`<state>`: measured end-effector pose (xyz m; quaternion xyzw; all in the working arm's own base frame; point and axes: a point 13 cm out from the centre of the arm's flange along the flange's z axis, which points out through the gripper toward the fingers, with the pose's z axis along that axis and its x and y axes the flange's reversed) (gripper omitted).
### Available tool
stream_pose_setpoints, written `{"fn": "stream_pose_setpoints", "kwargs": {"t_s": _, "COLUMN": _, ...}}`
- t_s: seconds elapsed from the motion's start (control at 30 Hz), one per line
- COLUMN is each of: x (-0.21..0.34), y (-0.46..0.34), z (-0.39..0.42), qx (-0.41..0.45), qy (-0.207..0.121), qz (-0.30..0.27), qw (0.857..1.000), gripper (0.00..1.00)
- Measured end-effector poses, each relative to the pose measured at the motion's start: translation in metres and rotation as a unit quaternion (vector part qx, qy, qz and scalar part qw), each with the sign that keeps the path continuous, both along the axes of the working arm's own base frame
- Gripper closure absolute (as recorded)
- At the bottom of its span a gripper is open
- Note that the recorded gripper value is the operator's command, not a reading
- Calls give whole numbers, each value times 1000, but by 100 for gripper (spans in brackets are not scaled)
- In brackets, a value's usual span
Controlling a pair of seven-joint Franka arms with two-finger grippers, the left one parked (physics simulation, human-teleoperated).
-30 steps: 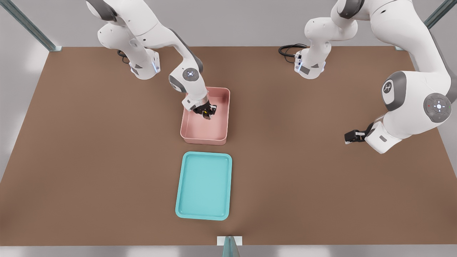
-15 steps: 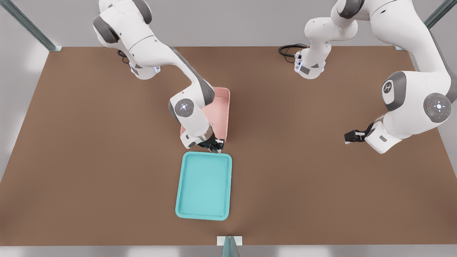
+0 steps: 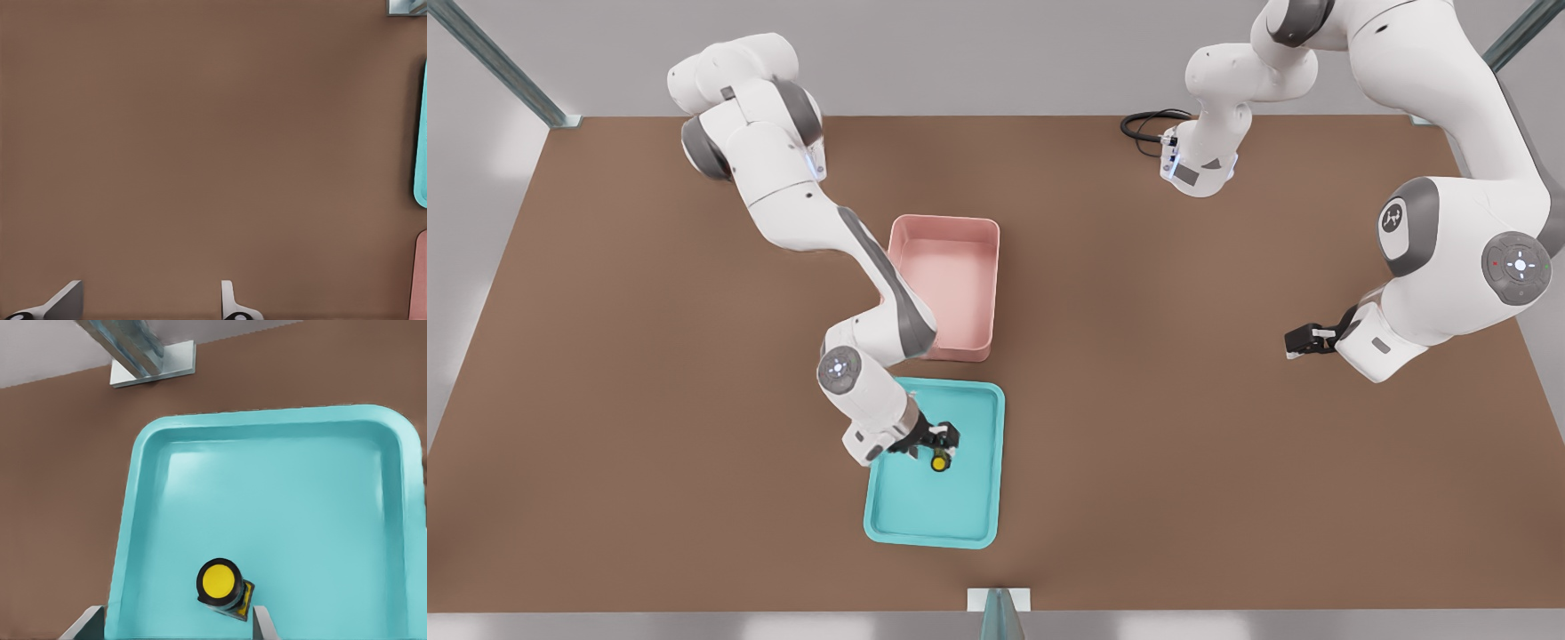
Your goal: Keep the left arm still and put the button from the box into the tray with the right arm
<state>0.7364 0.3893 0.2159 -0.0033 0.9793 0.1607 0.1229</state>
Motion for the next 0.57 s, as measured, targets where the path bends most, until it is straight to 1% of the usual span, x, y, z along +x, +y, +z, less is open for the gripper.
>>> {"fn": "stream_pose_setpoints", "kwargs": {"t_s": 0.03, "x": 8, "y": -48, "z": 88, "qx": -22, "qy": -32, "qz": 3, "qw": 999, "gripper": 0}}
{"fn": "stream_pose_setpoints", "kwargs": {"t_s": 0.07, "x": -1, "y": -122, "z": 154, "qx": -51, "qy": -43, "qz": -12, "qw": 998, "gripper": 0}}
{"fn": "stream_pose_setpoints", "kwargs": {"t_s": 0.1, "x": -19, "y": -191, "z": 200, "qx": -76, "qy": -45, "qz": -32, "qw": 996, "gripper": 0}}
{"fn": "stream_pose_setpoints", "kwargs": {"t_s": 0.13, "x": -41, "y": -242, "z": 239, "qx": -97, "qy": -51, "qz": -47, "qw": 993, "gripper": 0}}
{"fn": "stream_pose_setpoints", "kwargs": {"t_s": 0.2, "x": -86, "y": -321, "z": 291, "qx": -120, "qy": -52, "qz": -78, "qw": 988, "gripper": 0}}
{"fn": "stream_pose_setpoints", "kwargs": {"t_s": 0.23, "x": -95, "y": -353, "z": 314, "qx": -123, "qy": -50, "qz": -95, "qw": 987, "gripper": 0}}
{"fn": "stream_pose_setpoints", "kwargs": {"t_s": 0.3, "x": -90, "y": -416, "z": 326, "qx": -133, "qy": -25, "qz": -131, "qw": 982, "gripper": 0}}
{"fn": "stream_pose_setpoints", "kwargs": {"t_s": 0.33, "x": -72, "y": -436, "z": 321, "qx": -142, "qy": -11, "qz": -139, "qw": 980, "gripper": 0}}
{"fn": "stream_pose_setpoints", "kwargs": {"t_s": 0.37, "x": -61, "y": -418, "z": 314, "qx": -149, "qy": 2, "qz": -119, "qw": 982, "gripper": 0}}
{"fn": "stream_pose_setpoints", "kwargs": {"t_s": 0.4, "x": -59, "y": -378, "z": 308, "qx": -154, "qy": 13, "qz": -84, "qw": 985, "gripper": 0}}
{"fn": "stream_pose_setpoints", "kwargs": {"t_s": 0.43, "x": -62, "y": -349, "z": 302, "qx": -157, "qy": 24, "qz": -55, "qw": 986, "gripper": 0}}
{"fn": "stream_pose_setpoints", "kwargs": {"t_s": 0.47, "x": -66, "y": -336, "z": 297, "qx": -161, "qy": 35, "qz": -40, "qw": 986, "gripper": 0}}
{"fn": "stream_pose_setpoints", "kwargs": {"t_s": 0.57, "x": -78, "y": -334, "z": 289, "qx": -166, "qy": 63, "qz": -21, "qw": 984, "gripper": 0}}
